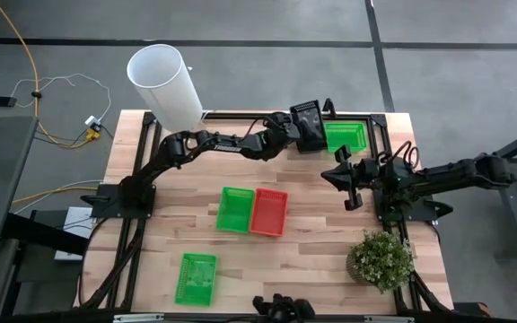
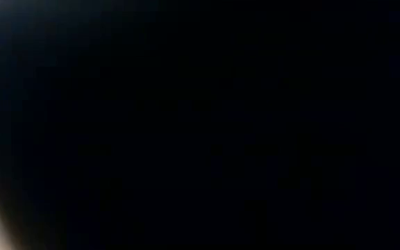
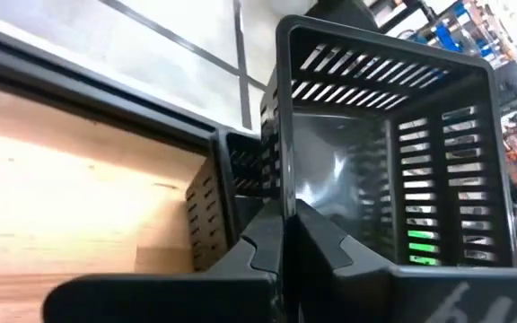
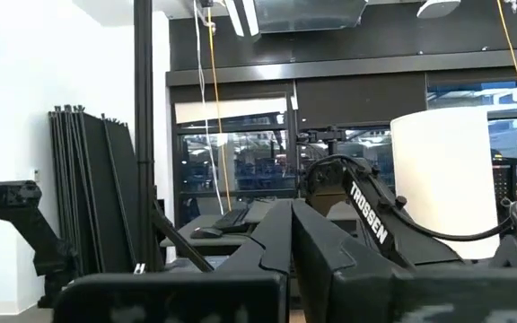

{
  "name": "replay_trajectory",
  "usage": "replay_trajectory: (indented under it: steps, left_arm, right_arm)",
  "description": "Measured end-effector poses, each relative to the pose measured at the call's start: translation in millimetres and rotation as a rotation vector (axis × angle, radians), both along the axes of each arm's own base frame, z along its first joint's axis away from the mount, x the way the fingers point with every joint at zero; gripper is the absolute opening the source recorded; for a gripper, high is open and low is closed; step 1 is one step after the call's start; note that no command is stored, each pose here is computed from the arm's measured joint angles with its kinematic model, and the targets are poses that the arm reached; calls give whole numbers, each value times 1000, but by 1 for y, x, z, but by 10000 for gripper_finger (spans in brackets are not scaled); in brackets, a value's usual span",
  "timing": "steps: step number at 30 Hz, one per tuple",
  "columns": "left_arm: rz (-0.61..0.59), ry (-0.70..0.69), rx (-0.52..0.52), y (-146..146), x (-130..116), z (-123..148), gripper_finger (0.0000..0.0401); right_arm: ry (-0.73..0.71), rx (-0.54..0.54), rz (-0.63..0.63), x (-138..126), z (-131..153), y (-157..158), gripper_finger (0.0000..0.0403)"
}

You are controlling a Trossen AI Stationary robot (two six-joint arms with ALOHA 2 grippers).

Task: Stack baskets by color
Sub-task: Stack the bottom black bin on top of the top black bins

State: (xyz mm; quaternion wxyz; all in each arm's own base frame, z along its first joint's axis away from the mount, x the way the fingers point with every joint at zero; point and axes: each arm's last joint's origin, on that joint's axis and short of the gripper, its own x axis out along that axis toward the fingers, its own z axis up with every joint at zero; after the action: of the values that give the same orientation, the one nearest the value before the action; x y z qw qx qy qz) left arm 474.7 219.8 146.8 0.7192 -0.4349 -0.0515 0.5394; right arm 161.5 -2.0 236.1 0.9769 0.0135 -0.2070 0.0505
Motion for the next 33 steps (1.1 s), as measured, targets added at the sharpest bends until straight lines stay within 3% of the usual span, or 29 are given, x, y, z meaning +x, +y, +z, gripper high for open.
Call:
replay_trajectory:
  steps: [13, 33]
  left_arm:
    - [-89, 104, 0, -3, -1, 0, 0]
    - [-94, 213, 2, -5, -2, 16, 0]
  right_arm:
    - [0, 1, -5, 0, 0, 0, 0]
    - [-2, -9, -23, 0, 0, 0, 0]
